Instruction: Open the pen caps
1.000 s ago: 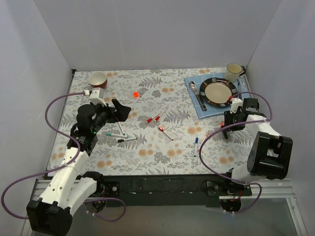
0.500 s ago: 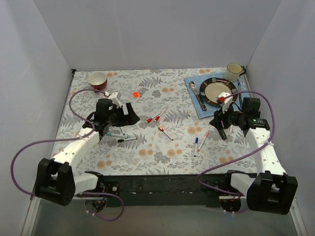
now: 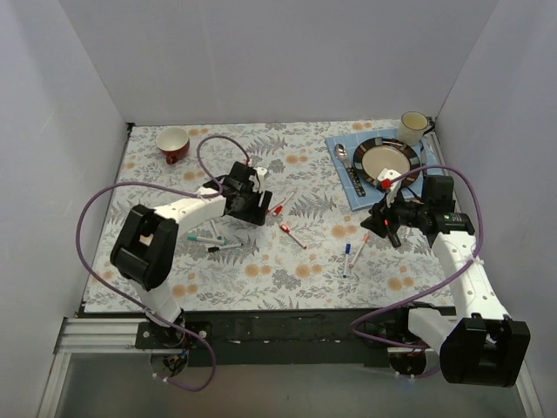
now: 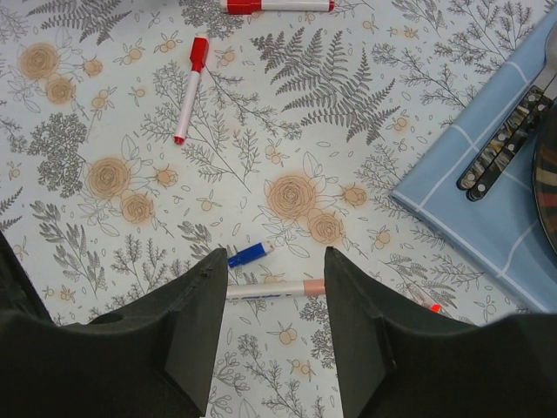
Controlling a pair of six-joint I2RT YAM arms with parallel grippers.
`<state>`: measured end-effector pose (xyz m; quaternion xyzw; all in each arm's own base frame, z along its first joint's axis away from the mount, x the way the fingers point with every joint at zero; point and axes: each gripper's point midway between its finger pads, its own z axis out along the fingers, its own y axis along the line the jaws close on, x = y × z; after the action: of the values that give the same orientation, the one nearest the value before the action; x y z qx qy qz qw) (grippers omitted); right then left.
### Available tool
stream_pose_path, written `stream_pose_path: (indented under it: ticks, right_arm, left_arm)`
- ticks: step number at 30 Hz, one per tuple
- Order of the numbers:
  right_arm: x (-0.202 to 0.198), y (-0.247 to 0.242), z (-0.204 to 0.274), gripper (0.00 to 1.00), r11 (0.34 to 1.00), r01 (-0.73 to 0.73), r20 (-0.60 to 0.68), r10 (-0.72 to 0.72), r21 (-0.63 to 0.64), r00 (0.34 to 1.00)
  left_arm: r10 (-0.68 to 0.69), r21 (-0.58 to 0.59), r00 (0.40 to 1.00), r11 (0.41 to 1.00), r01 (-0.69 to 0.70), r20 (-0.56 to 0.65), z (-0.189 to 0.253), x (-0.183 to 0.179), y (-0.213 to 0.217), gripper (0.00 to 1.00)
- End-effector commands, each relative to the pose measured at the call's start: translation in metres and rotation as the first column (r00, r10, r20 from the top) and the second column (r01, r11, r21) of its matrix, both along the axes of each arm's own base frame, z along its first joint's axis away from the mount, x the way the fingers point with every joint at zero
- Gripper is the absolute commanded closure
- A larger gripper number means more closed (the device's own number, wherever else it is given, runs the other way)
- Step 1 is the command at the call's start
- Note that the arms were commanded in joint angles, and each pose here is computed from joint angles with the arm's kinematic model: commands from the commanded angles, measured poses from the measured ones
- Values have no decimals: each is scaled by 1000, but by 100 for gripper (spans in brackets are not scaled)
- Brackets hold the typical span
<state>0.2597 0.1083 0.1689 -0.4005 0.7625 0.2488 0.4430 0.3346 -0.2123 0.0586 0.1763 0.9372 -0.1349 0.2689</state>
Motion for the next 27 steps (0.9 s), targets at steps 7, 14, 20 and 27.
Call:
stream_pose_path:
  ticks: [7,14,20,27]
  right_arm:
    - [-8,9,11,44,999,-51,38,50,18,998]
    - [-9,10,12,44,998,-54,41,53,21,998]
    - [-9,10,12,44,998,-55,41,54,22,998]
    - [-9,11,12,44,998,-59,37,58,27,998]
  left_arm:
    - [-159,283,987,948,145,28,-12,28,-5,47]
    - [-183,295,983,938,179,-16,-26,31,-12,57]
    - [-197,289,980,937,197,-31,-31,34,-17,64]
    - [-211,263,976,940,218,-52,-37,31,-23,78]
